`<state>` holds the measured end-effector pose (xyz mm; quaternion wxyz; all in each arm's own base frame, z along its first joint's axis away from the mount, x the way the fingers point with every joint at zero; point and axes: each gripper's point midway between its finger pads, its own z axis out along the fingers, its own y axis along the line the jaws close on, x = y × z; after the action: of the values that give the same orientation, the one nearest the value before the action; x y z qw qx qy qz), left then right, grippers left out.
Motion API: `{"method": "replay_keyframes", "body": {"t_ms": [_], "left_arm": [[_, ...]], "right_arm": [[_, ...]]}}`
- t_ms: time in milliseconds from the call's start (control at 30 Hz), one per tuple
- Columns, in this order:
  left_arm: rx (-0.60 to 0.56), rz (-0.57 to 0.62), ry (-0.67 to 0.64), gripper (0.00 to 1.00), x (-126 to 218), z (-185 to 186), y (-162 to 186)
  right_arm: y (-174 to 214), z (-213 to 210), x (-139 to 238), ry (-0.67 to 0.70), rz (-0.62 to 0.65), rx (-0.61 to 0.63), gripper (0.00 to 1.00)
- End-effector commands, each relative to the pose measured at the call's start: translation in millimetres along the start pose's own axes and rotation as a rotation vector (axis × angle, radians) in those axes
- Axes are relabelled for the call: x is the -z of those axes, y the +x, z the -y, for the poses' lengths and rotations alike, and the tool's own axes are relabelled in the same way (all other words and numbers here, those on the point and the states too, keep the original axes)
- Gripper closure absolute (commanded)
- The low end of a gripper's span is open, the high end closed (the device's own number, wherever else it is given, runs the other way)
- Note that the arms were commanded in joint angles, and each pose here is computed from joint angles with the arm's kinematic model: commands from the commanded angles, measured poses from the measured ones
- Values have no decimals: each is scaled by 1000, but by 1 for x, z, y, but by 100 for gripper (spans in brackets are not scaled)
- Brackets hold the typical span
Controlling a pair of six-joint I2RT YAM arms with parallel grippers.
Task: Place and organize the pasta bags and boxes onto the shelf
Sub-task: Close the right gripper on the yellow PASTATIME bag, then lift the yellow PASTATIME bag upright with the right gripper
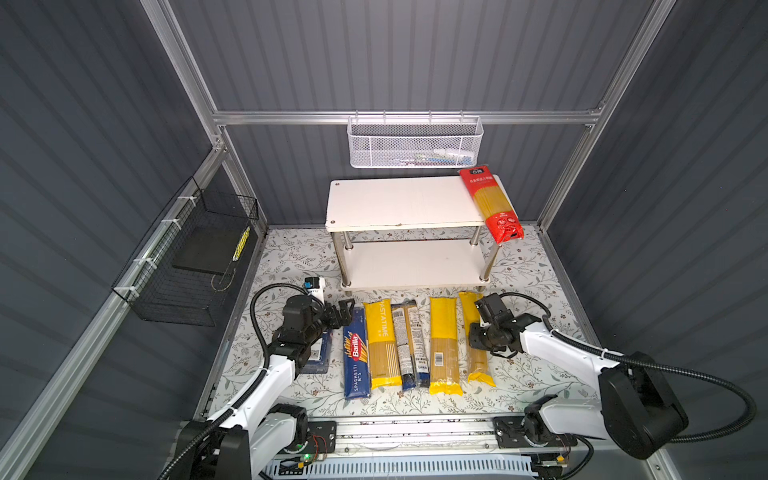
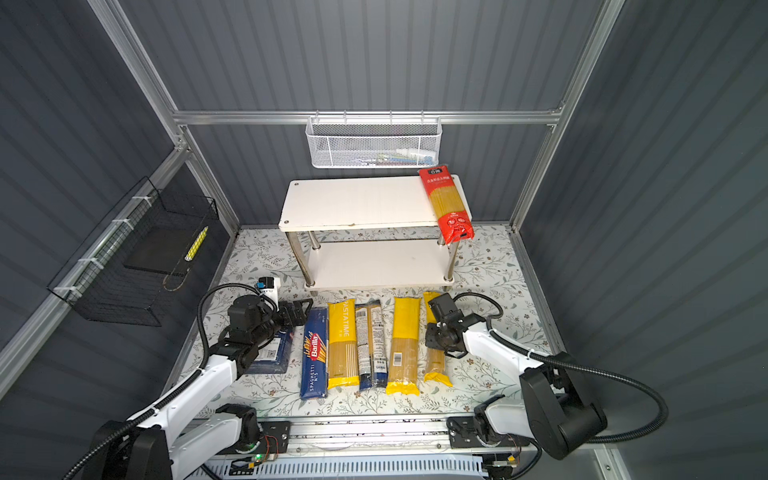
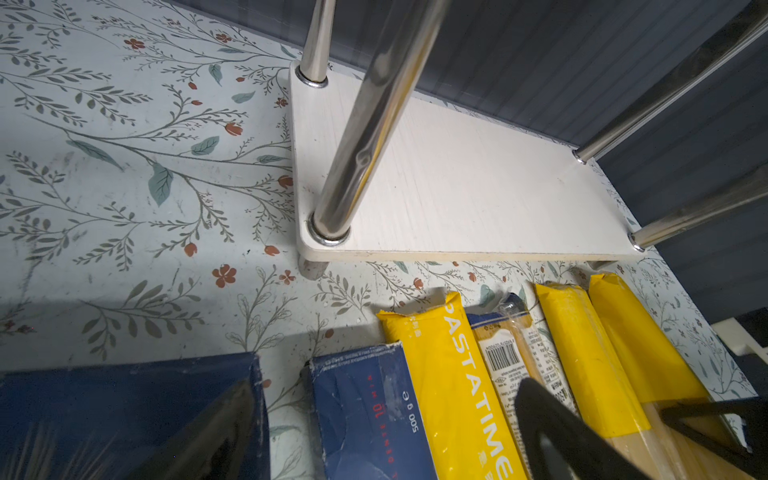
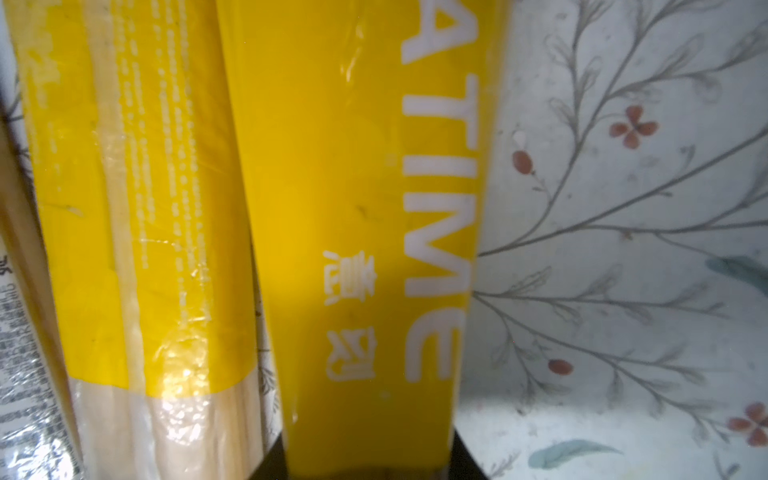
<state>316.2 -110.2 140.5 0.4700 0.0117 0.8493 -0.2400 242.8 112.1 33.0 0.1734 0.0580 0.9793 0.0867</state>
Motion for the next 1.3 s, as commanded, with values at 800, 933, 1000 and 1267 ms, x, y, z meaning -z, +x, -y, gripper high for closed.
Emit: {"method": "replay_keyframes", "body": {"t_ms": [800,933,1000,1267], "left_arm": [[-18,-6,4,1,5,3,3],[-13,-12,8,1,4,3,4],[-14,-13,7,1,4,3,4],[-12,-17,8,1,2,2,5]], "right_arm": [[-11,-34,51,-243,150,27,74],[-9,-40,60,-283,148,51,74],[-9,-41,65,-291,155,53,74],[-9,-55,81,-344,165,74,75]]}}
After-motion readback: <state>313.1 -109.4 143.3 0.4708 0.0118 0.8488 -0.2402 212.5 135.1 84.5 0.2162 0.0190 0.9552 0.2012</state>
